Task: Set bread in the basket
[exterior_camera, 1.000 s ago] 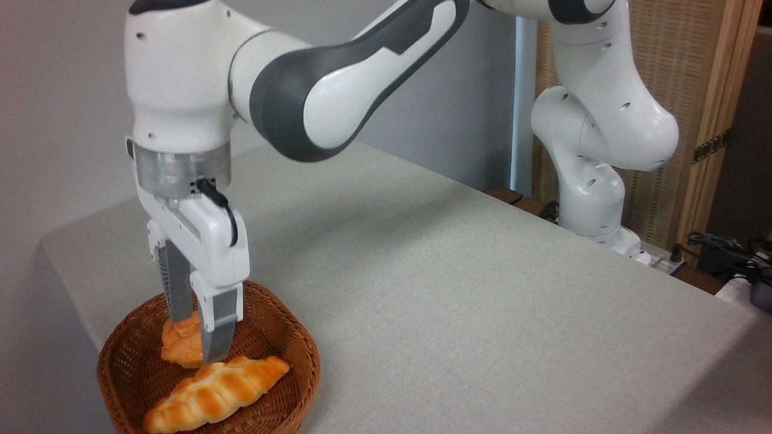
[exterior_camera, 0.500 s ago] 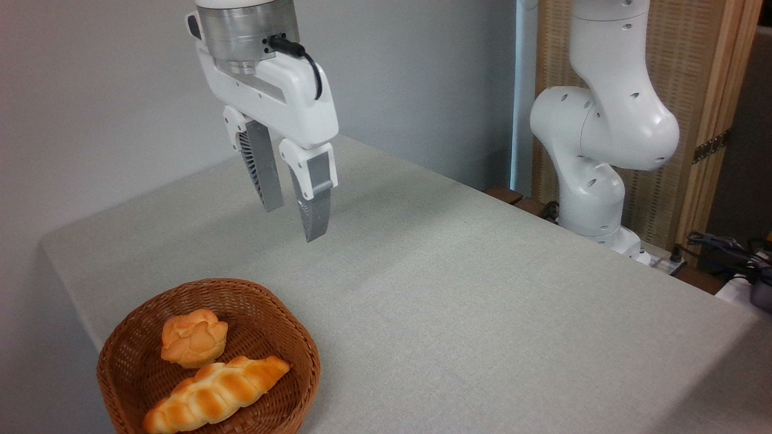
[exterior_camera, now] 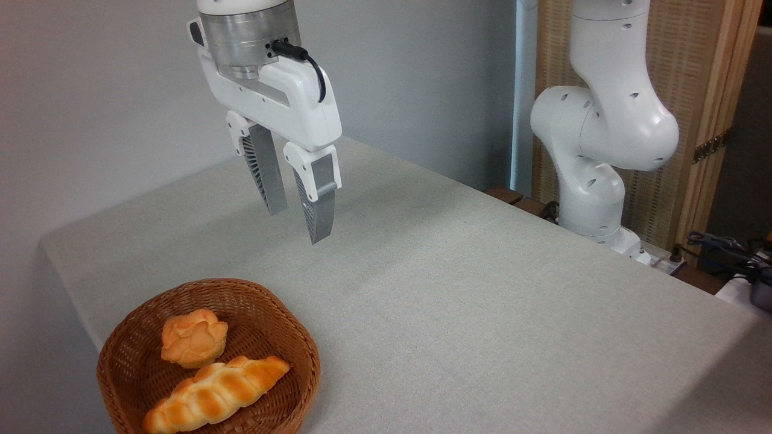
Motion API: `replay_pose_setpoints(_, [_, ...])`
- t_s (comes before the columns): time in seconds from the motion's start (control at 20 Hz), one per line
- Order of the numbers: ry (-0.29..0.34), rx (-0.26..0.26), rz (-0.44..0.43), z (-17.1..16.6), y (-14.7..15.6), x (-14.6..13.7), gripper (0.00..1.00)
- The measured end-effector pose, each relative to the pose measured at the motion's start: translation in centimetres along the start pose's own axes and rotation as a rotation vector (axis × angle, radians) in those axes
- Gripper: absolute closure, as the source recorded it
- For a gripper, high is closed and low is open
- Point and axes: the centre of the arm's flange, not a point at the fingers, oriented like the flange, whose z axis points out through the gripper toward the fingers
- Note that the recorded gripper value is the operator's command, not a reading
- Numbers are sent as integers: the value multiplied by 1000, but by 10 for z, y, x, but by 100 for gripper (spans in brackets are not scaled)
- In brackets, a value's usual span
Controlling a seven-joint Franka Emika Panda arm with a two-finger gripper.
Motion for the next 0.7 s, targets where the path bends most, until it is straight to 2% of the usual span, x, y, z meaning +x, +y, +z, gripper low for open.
replay_pose_setpoints(0.35, [-1,1,6,0,0,0,0])
replay_pose_setpoints(0.7, [-25,29,-4,0,-2,-2,0])
